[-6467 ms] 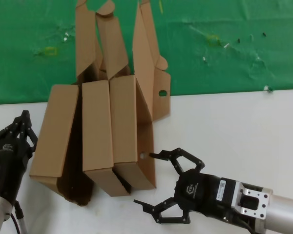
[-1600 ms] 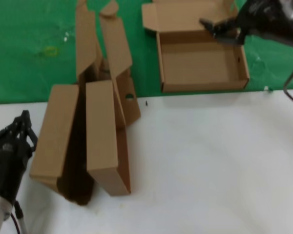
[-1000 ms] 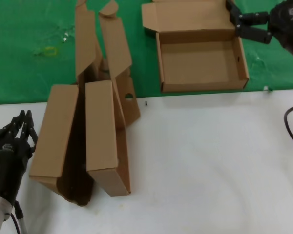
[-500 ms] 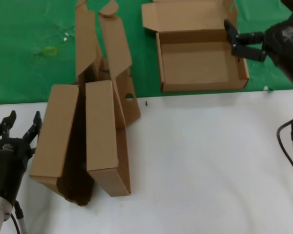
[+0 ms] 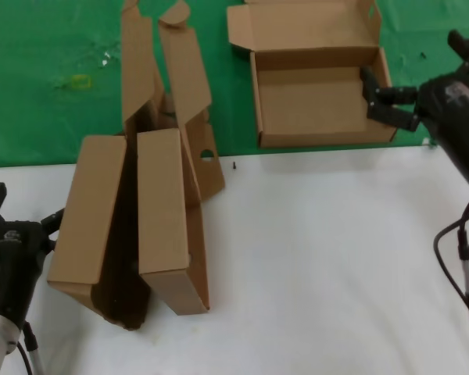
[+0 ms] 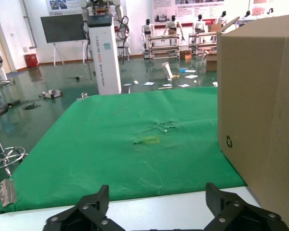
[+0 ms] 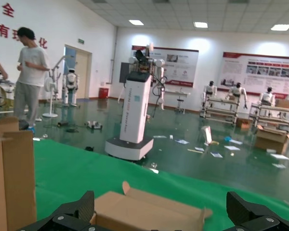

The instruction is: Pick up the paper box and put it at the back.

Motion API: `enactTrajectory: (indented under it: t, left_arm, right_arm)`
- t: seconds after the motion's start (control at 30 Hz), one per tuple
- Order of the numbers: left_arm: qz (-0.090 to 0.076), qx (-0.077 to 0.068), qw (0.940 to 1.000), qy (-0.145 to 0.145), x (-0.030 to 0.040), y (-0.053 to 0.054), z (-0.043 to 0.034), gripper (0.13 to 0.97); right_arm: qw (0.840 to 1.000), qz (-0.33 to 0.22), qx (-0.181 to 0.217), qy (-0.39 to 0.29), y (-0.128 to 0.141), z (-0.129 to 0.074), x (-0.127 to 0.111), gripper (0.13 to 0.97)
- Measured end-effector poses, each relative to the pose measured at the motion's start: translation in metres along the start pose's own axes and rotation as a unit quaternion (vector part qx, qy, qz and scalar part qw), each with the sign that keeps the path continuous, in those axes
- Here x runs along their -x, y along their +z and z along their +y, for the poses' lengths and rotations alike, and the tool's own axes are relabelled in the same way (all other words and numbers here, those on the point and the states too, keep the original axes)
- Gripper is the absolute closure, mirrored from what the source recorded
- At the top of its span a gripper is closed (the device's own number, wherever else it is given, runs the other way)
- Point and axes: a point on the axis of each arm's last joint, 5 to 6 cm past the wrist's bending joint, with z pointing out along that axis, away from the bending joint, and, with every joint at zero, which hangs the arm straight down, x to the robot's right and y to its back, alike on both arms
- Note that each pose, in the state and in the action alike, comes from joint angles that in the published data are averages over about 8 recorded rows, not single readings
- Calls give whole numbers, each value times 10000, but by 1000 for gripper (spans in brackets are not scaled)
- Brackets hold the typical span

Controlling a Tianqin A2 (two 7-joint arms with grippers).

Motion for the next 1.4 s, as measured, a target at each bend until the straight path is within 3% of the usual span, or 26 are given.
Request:
enactTrajectory:
  t: [0.4, 0.53, 0.8, 1.4]
  left_arm:
    - [0, 0, 10000, -1, 0, 0, 0, 254]
    - [0, 0, 10000, -2, 0, 0, 0, 254]
    - [0, 0, 10000, -2, 0, 0, 0, 157]
    - [0, 0, 10000, -2, 0, 0, 0, 132]
  right_arm:
    - [9989, 305, 296, 219, -149, 269, 163, 130]
    - [9979, 412, 414, 288, -208, 359, 220, 130]
    - [9948, 634, 678, 415, -339, 535, 336, 130]
    - [9856, 1024, 1208, 595, -600, 822, 542, 130]
